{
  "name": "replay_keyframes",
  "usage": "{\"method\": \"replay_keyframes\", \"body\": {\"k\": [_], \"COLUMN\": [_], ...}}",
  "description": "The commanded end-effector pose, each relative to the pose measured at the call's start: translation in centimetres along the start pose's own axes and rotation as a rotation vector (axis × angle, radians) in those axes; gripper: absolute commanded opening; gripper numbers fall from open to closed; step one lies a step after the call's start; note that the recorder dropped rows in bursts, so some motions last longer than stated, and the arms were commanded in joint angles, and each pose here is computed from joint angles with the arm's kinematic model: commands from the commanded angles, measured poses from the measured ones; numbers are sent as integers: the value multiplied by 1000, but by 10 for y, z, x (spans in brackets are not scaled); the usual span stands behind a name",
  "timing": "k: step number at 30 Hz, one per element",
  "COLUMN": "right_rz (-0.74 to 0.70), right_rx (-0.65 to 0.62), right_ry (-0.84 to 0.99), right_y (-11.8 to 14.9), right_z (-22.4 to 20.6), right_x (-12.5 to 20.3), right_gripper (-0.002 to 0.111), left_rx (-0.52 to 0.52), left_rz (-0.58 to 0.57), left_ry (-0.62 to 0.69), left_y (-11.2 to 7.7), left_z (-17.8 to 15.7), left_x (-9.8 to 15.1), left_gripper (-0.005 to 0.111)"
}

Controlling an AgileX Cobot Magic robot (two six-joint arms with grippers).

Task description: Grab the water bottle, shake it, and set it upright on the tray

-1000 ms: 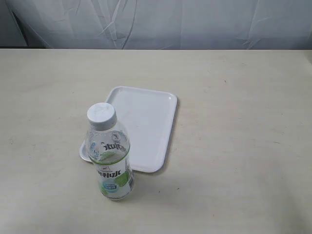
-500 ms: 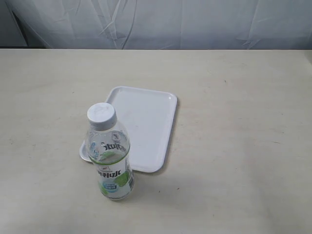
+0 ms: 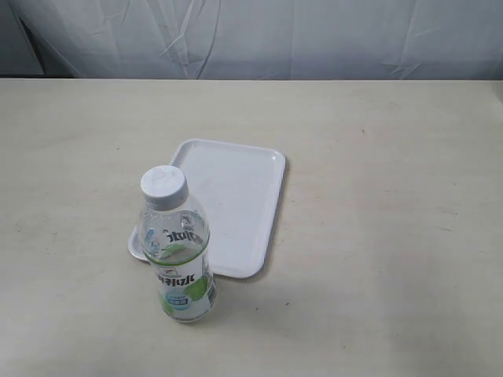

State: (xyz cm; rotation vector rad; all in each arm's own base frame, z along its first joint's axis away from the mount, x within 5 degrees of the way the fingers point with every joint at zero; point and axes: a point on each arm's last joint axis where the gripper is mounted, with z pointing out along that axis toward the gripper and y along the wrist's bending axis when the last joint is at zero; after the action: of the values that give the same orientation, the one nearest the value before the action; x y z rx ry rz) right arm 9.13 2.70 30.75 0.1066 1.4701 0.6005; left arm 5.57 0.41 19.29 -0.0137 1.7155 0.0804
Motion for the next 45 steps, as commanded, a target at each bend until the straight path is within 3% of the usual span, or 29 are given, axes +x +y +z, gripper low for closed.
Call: {"method": "replay_keyframes", "body": {"k": [1,3,6,9,13,20,25,32,42,45], "right_rz": [-184,-210,-203,-342,-376,-493,-687,-421,-541,-547], "right_rx": [-106,-299,-705,-904,-1134,-1141,-1088,-1300,-1331,-1339], "right_ry": [234,410,602,744,735,705,659,740,568,553], "right_y": [7,10,17,17,33,49,60,81,103,106], "right_z": [84,132,188,216,215,216,222,195,170,166], "right_x": [-4,19,52,74,89,99,112,106,51,46], "right_gripper": [-1,-1,-1,-1,-1,-1,-1,-1,-1,9], "left_rx": [-4,-4,-4,-4,-4,-4,-4,-4,-4,-4], "left_rz": [-8,-6,-6,-8,-8,-6,-8,-8,-8,-8], "left_ry": [-7,-7,-7,-7,-7,-7,-7,-7,-7,-7], "left_y": [0,0,0,0,0,0,0,0,0,0], "left_z": [0,0,0,0,0,0,0,0,0,0], "left_x": [0,0,0,0,0,0,0,0,0,0], "left_gripper": [0,0,0,0,0,0,0,0,0,0]}}
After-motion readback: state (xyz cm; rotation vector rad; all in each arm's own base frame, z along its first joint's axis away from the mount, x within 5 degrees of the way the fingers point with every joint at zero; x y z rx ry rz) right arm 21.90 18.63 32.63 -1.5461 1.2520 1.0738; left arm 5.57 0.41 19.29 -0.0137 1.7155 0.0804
